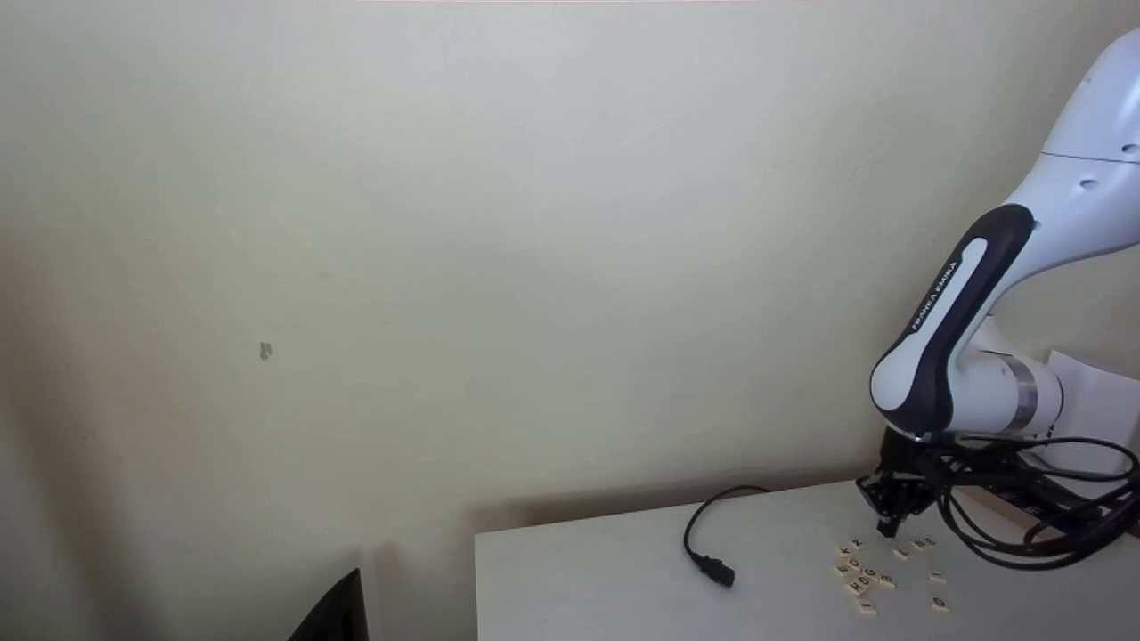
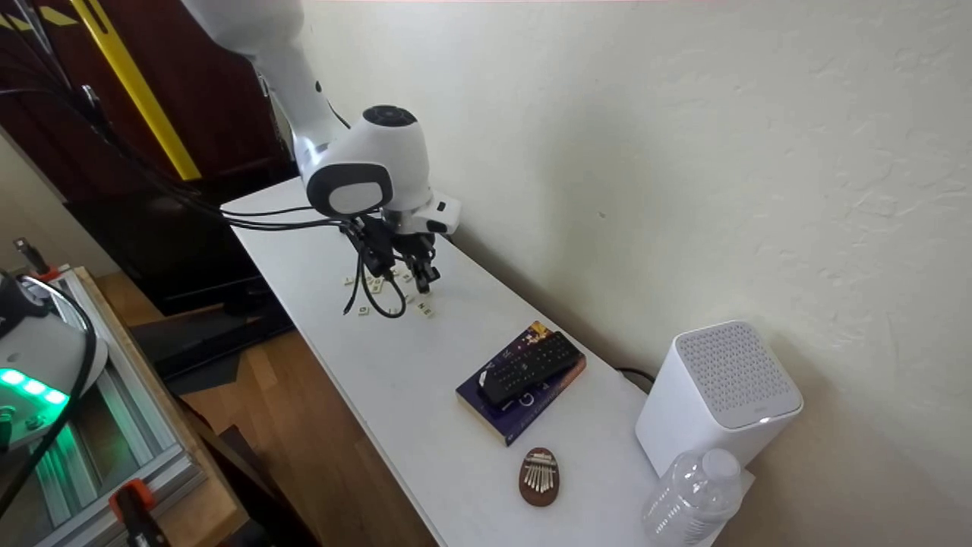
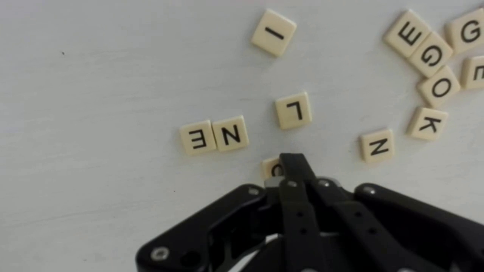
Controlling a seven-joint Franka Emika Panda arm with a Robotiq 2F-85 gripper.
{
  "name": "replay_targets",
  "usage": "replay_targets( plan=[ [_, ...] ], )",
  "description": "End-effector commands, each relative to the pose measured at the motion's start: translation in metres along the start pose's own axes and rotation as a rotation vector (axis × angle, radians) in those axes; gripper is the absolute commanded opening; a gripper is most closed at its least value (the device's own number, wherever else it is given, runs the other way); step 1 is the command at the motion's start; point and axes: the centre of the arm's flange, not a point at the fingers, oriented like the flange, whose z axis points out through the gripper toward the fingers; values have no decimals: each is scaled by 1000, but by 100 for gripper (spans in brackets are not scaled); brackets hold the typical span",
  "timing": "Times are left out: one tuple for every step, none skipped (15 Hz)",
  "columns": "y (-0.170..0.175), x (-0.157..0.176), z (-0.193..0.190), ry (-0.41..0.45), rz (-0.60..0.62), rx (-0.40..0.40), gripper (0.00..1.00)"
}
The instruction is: Spell the word 'Line'.
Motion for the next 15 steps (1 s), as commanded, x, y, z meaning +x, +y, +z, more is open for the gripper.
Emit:
replay_targets(
  plan=[
    [-7, 10, 17, -3, -8, 24, 0],
    [-11, 11, 17, -2, -13, 28, 0],
    [-15, 11, 17, -4, -19, 32, 0],
    [-18, 10, 18, -5, -24, 35, 0],
    [-21, 10, 18, -7, -30, 39, 0],
    [-25, 8, 19, -10, -33, 40, 0],
    [-27, 7, 19, -13, -36, 41, 0],
    [-29, 5, 19, -17, -40, 40, 0],
    [-30, 4, 18, -16, -41, 39, 0],
    [-31, 3, 16, -10, -39, 37, 0],
    [-31, 2, 13, -7, -39, 40, 0],
    [-31, 2, 10, -3, -34, 38, 0],
    [-30, 1, 6, 5, -32, 41, 0],
    [-30, 0, 2, 11, -30, 42, 0],
    [-29, -2, -3, 16, -28, 43, 0]
  ],
)
